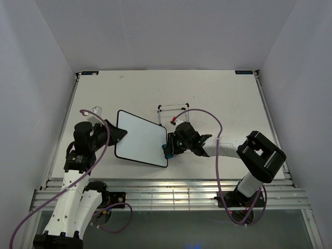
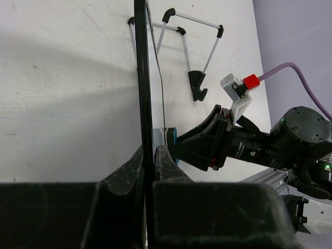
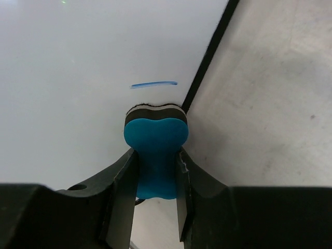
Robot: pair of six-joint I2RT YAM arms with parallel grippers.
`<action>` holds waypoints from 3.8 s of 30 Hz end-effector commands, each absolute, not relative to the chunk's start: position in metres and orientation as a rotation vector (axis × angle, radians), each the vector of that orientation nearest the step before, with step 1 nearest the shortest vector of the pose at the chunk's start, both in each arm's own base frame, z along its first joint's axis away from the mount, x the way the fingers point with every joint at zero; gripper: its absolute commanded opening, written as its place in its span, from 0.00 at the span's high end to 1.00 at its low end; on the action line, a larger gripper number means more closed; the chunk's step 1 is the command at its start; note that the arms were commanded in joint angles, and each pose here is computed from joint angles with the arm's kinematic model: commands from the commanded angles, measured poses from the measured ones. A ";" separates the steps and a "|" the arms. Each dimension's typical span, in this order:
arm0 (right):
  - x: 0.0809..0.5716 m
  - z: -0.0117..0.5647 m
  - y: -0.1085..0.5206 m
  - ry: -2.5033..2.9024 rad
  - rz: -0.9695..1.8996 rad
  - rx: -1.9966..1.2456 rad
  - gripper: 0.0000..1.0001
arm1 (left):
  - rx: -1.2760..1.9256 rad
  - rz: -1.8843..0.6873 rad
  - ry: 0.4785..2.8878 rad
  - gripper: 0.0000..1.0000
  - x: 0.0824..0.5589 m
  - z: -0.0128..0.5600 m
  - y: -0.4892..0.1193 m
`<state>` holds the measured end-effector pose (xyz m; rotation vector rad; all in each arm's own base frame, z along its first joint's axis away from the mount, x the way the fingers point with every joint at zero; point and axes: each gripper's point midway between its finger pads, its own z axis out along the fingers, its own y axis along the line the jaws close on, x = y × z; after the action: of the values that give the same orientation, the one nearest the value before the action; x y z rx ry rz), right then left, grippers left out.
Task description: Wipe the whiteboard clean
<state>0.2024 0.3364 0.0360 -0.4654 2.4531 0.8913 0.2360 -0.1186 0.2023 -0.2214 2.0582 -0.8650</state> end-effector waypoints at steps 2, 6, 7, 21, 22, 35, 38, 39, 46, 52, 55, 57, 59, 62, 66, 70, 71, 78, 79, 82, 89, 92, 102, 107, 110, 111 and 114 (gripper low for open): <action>0.211 -0.008 0.311 2.582 0.714 -0.445 0.85 | 0.033 -0.971 2.078 1.00 0.214 0.198 -0.144; 0.222 -0.012 0.285 2.609 0.528 -0.415 0.85 | 0.033 -0.973 2.082 1.00 0.214 0.197 -0.144; 0.225 -0.006 0.289 2.594 0.540 -0.413 0.85 | 0.036 -0.975 2.081 1.00 0.214 0.197 -0.145; 0.209 0.091 0.395 2.246 1.206 -0.627 0.86 | 0.036 -0.976 2.088 1.00 0.215 0.196 -0.145; 0.208 0.099 0.399 2.224 1.224 -0.636 0.85 | 0.036 -0.978 2.091 1.00 0.214 0.195 -0.145; 0.249 0.040 0.325 2.412 0.848 -0.385 0.87 | 0.044 -0.975 2.070 1.00 0.213 0.200 -0.145; 0.258 0.015 0.293 2.504 0.675 -0.306 0.87 | 0.045 -0.975 2.068 1.00 0.213 0.200 -0.145; 0.259 0.011 0.289 2.515 0.645 -0.296 0.88 | 0.048 -0.977 2.068 1.00 0.213 0.200 -0.145; 0.249 0.035 0.319 2.464 0.836 -0.332 0.88 | 0.047 -0.979 2.074 1.00 0.213 0.199 -0.145; 0.205 0.081 0.386 2.297 1.143 -0.511 0.88 | 0.043 -0.978 2.077 1.00 0.213 0.198 -0.145; 0.178 0.106 0.411 2.202 1.343 -0.611 0.87 | 0.045 -0.977 2.074 1.00 0.212 0.198 -0.145; 0.161 0.125 0.419 2.132 1.482 -0.694 0.87 | 0.044 -0.974 2.071 1.00 0.213 0.199 -0.145; 0.156 0.146 0.423 2.032 1.552 -0.750 0.87 | 0.039 -0.973 2.074 1.00 0.213 0.199 -0.144; 0.174 0.166 0.405 1.966 1.446 -0.735 0.87 | 0.043 -0.976 2.077 1.00 0.213 0.198 -0.145; 0.224 0.185 0.343 1.984 1.190 -0.556 0.87 | 0.043 -0.978 2.077 1.00 0.213 0.198 -0.145; 0.257 0.174 0.264 2.071 0.859 -0.394 0.86 | 0.044 -0.972 2.061 1.00 0.212 0.202 -0.144; 0.256 0.160 0.241 2.144 0.764 -0.354 0.86 | 0.045 -0.971 2.054 1.00 0.212 0.204 -0.144; 0.273 0.126 0.102 2.275 0.452 0.012 0.86 | 0.046 -0.963 2.023 1.00 0.209 0.210 -0.142; 0.272 0.123 0.093 2.283 0.436 0.035 0.86 | 0.047 -0.963 2.022 1.00 0.209 0.210 -0.142; 0.275 0.120 0.067 2.296 0.378 0.110 0.85 | 0.054 -0.969 2.022 1.00 0.208 0.210 -0.144; 0.278 0.115 0.069 2.312 0.411 0.126 0.83 | 0.090 -0.996 1.999 1.00 0.204 0.215 -0.147; 0.279 0.107 0.069 2.329 0.409 0.142 0.83 | 0.097 -1.002 1.989 1.00 0.203 0.216 -0.148; 0.288 0.065 0.055 2.436 0.204 0.181 0.83 | 0.151 -1.035 1.945 1.00 0.197 0.225 -0.153; 0.286 0.044 0.059 2.494 0.210 0.172 0.82 | 0.161 -1.049 1.946 1.00 0.196 0.225 -0.155; 0.283 0.031 0.065 2.526 0.239 0.156 0.80 | 0.164 -1.052 1.942 1.00 0.196 0.225 -0.155; 0.282 0.028 0.066 2.533 0.237 0.150 0.79 | 0.159 -1.051 1.946 1.00 0.197 0.225 -0.155; 0.281 0.021 0.064 2.552 0.191 0.140 0.76 | 0.172 -1.062 1.946 1.00 0.198 0.226 -0.157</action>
<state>0.2739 0.0637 0.0240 0.1733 2.5747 0.2269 0.1945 -0.1518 0.2119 0.0954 2.0211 -1.0480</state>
